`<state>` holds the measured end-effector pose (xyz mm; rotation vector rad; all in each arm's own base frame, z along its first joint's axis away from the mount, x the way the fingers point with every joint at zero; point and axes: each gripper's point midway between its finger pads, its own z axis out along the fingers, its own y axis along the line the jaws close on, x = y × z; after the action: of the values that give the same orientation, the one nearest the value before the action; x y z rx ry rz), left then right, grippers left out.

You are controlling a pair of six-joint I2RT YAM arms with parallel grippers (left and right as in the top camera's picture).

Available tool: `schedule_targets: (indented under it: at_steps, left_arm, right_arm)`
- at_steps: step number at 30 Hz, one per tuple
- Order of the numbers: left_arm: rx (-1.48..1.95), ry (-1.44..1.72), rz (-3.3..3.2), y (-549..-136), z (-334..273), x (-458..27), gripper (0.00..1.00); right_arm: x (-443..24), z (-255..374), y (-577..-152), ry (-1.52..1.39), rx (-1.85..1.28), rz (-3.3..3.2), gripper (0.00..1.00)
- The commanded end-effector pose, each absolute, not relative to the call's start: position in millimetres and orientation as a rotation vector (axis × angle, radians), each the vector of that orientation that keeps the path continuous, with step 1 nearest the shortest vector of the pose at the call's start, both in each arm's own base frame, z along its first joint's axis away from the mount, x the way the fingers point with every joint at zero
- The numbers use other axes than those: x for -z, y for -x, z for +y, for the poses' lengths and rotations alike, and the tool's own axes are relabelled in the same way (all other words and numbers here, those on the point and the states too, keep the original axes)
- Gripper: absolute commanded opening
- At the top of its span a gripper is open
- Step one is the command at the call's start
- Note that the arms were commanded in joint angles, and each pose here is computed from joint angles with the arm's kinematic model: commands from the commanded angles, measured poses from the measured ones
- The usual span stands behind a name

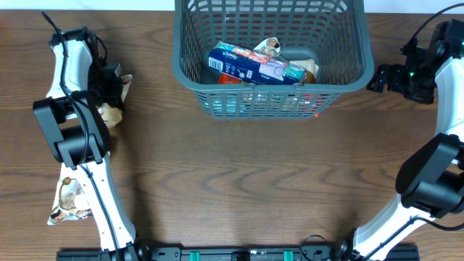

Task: Pack container
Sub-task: 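Lower the left gripper and grasp the crumpled tan snack bag, then carry the tan bag over the basket and drop it in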

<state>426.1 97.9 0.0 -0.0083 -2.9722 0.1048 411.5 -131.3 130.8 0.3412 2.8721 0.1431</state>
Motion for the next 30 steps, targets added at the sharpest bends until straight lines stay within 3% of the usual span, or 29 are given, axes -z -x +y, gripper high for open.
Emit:
schedule_targets:
  at_steps: [1,5,12,15,19,22,26,30]
  left_arm:
    - [-0.119,0.049,-2.991,-427.1,83.8,-19.3,0.11]
    - [-0.074,0.073,-3.147,-446.8,70.8,-79.4,0.06]
    - [0.026,0.197,-3.525,-461.3,40.1,-217.1,0.06]
    - [0.039,0.179,-3.689,-456.8,27.7,-274.0,0.06]
    - [0.042,0.382,-3.873,-438.7,-9.2,-345.0,0.06]
    - [0.052,0.780,-3.936,-423.2,-53.5,-384.9,0.06]
    - [0.196,1.779,-3.670,-401.0,-132.5,-406.7,0.06]
    - [0.385,2.497,-3.239,-396.2,-187.7,-409.0,0.06]
  right_arm:
    - [-146.2,-128.2,-413.5,-0.296,-0.113,2.841,0.99]
    - [-146.0,-128.2,-413.6,-0.296,-0.113,2.841,0.99]
    - [-146.0,-128.1,-413.5,-0.296,-0.114,2.841,0.99]
    - [-146.1,-128.1,-413.3,-0.296,-0.114,2.841,0.99]
    - [-146.0,-128.0,-413.4,-0.297,-0.115,2.842,0.99]
    - [-146.2,-127.9,-413.4,-0.297,-0.115,2.841,0.99]
    - [-146.0,-127.9,-413.4,-0.297,-0.115,2.842,0.99]
    - [-146.0,-127.9,-413.4,-0.297,-0.115,2.842,0.99]
